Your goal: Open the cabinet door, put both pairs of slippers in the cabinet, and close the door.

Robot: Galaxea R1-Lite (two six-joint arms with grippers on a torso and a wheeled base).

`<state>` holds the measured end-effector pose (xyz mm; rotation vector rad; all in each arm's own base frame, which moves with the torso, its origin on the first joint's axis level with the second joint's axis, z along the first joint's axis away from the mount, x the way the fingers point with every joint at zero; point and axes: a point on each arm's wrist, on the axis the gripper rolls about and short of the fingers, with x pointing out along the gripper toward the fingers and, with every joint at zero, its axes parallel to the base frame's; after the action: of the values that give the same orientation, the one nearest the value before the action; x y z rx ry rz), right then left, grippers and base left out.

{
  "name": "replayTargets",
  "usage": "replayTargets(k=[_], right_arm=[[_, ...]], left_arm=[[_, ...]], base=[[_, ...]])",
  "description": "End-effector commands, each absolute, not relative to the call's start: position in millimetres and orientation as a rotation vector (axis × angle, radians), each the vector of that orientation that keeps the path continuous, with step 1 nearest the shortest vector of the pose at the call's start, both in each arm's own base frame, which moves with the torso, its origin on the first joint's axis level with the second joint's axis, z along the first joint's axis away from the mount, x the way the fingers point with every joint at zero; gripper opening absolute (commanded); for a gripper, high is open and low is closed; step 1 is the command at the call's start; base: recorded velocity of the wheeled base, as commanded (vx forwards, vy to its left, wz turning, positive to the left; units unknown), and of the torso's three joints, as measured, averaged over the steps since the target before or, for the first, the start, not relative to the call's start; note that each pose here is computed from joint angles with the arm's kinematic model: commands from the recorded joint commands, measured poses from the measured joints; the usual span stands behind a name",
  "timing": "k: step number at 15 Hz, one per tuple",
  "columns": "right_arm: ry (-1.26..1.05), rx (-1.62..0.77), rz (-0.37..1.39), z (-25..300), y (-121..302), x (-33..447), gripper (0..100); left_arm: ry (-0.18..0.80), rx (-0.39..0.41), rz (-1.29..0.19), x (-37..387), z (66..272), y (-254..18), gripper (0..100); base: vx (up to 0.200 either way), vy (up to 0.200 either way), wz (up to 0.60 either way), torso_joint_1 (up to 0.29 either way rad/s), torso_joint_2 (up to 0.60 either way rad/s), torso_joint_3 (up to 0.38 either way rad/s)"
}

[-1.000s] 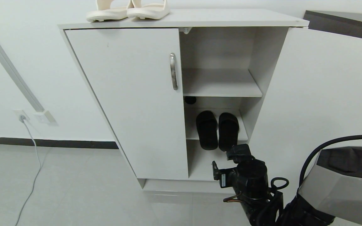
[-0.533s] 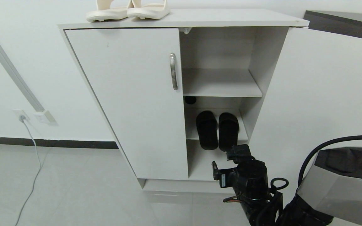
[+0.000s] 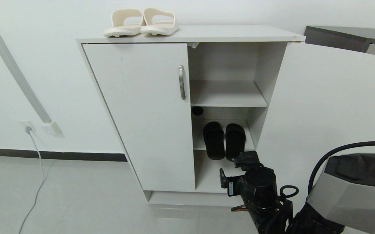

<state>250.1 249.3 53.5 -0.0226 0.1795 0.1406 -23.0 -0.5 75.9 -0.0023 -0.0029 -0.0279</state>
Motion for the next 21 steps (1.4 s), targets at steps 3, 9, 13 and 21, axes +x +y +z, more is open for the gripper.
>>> replayTargets(k=[3,9,13,21], right_arm=[[0.182,-0.025,0.141,52.0,249.6,250.2,100],[0.158,-0.023,0.141,54.4,249.9,250.5,100],[0.159,-0.027,0.141,48.1,250.0,250.6,100],[0.154,-0.035,0.144,45.0,250.6,251.2,100]], left_arm=[[-0.001,-0.003,-0.026,-22.9,75.9,-0.5,0],[-0.001,-0.003,-0.023,-22.9,75.9,-0.4,0],[-0.001,-0.005,-0.023,-22.9,75.9,-0.4,0],[-0.001,-0.005,-0.025,-22.9,75.9,-0.5,0]], base=[[0.000,0.000,0.00,0.001,0.00,0.198],[0.000,0.000,0.00,0.002,0.00,0.032],[0.000,0.000,0.00,0.000,0.00,0.000],[0.000,0.000,0.00,0.000,0.00,0.000]])
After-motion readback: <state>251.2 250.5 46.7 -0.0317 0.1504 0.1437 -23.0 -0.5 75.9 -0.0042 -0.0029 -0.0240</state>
